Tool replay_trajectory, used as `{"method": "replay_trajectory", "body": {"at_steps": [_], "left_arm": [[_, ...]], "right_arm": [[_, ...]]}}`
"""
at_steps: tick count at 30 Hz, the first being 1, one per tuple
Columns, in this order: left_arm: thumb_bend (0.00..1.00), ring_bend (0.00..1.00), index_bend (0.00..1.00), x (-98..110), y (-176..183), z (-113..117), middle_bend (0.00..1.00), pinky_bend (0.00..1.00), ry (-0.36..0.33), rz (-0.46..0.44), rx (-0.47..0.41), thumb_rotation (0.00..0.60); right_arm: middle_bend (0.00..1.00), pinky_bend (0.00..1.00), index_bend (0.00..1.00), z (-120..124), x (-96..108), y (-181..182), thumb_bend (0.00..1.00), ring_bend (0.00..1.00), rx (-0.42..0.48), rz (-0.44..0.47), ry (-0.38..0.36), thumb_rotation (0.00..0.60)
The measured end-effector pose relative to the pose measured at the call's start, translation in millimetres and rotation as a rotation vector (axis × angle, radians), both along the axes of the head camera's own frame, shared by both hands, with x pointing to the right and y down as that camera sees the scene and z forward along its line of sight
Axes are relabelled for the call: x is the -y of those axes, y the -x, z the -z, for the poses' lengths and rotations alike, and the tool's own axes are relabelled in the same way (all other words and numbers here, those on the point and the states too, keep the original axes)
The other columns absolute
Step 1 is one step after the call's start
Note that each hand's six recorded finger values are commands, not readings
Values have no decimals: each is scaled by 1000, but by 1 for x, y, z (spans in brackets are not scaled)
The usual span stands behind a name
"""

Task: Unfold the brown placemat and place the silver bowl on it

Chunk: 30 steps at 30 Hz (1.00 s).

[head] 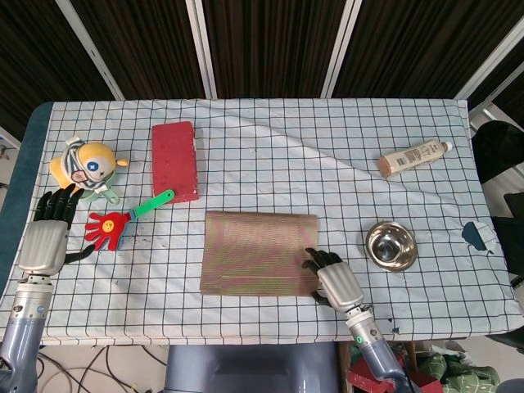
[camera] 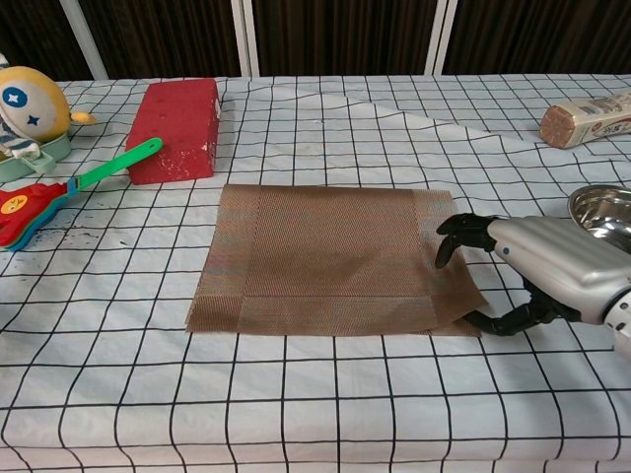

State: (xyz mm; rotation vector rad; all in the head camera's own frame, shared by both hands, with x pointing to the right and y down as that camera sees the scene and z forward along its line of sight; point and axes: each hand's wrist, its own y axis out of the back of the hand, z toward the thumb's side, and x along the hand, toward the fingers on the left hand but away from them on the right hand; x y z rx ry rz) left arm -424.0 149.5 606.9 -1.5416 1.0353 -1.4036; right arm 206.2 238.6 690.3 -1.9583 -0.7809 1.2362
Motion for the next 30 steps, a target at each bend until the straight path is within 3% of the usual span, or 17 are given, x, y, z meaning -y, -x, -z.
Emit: {"method": "replay_trajectory", "body": {"at_steps": [5, 17, 25, 30], "left_arm": [[34, 0, 0, 0, 0, 0, 0, 0, 0, 1, 0, 600], [34, 0, 0, 1, 1, 0, 0, 0, -1, 2, -1, 600], [34, 0, 0, 1, 1, 0, 0, 0, 2, 6, -7, 600], [34, 0, 0, 2, 1, 1, 0, 0, -1, 11, -9, 600]], "right_arm": [[148, 253, 512, -1, -2, 1, 444, 188, 6, -2, 9, 600], [156, 254, 582, 1, -7, 3, 484, 188, 35, -8, 27, 600], [164, 253, 599, 26, -7, 21, 488, 188, 182, -72, 79, 600], [164, 253, 601, 36, 10, 22, 494, 188, 209, -117, 75, 600]]}}
